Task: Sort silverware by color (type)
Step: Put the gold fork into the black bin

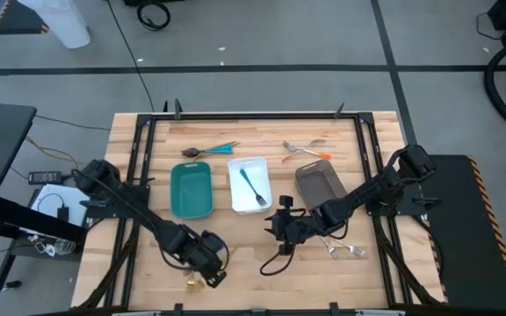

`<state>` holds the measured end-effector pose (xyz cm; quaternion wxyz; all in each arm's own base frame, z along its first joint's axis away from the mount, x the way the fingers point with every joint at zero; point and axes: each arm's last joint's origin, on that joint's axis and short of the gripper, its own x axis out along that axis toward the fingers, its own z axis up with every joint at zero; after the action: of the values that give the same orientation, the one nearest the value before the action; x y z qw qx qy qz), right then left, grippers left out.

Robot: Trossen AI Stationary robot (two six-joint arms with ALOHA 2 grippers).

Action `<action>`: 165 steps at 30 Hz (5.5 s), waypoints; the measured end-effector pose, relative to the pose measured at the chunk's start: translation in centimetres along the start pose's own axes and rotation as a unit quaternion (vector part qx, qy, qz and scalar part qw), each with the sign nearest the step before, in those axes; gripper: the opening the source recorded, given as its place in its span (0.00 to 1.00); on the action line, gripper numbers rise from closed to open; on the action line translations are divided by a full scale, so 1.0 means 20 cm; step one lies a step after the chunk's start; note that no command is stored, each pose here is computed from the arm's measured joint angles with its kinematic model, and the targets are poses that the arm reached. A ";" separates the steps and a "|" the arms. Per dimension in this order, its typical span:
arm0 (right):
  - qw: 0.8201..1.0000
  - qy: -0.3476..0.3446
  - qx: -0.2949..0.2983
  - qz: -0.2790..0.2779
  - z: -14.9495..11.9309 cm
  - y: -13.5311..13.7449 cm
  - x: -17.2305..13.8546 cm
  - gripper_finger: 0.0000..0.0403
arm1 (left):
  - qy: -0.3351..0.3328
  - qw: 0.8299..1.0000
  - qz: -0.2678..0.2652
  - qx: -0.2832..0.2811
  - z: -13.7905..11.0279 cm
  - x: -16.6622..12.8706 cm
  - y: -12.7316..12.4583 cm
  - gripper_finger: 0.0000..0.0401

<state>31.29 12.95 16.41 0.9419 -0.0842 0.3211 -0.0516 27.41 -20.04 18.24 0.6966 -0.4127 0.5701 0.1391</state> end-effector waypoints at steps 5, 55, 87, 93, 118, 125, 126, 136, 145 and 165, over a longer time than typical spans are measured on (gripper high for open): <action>1.000 0.000 -0.013 0.009 0.00 0.00 0.00 0.37 | 0.003 0.999 0.036 -0.023 0.00 0.02 -0.05 0.30; 0.999 -0.007 -0.021 0.049 0.01 0.05 -0.02 0.37 | -0.001 0.985 0.172 -0.025 -0.07 0.29 -0.07 0.04; 0.989 -0.097 0.112 -0.015 0.20 -0.14 -0.20 0.37 | -0.420 0.886 0.159 0.115 0.18 0.03 -0.16 0.04; 0.986 -0.120 0.120 -0.011 0.23 -0.16 -0.24 0.37 | -0.488 0.846 0.165 0.138 0.27 0.00 -0.20 0.04; 0.982 -0.149 0.094 -0.068 0.26 -0.19 -0.26 0.30 | -0.585 0.776 0.164 0.168 0.50 -0.08 -0.32 0.05; 0.983 -0.150 0.085 -0.064 0.27 -0.19 -0.26 0.10 | -0.585 0.776 0.164 0.172 0.50 -0.08 -0.32 0.05; 0.983 -0.149 0.085 -0.063 0.27 -0.19 -0.26 0.07 | -0.583 0.776 0.164 0.175 0.50 -0.08 -0.32 0.05; 0.984 -0.144 0.075 -0.066 0.26 -0.19 -0.26 0.06 | -0.576 0.780 0.163 0.184 0.50 -0.08 -0.32 0.12; 0.985 -0.134 0.073 -0.076 0.25 -0.21 -0.25 0.06 | -0.567 0.775 0.180 0.214 0.49 -0.08 -0.32 0.21; 0.987 0.010 0.131 -0.089 0.15 -0.47 -0.41 0.06 | -0.482 0.762 0.279 0.330 0.45 -0.37 -0.19 0.43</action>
<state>26.29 5.36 25.34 0.9332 0.0121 0.3121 -0.1778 33.84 -13.78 26.65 0.9032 0.1411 0.2600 0.3111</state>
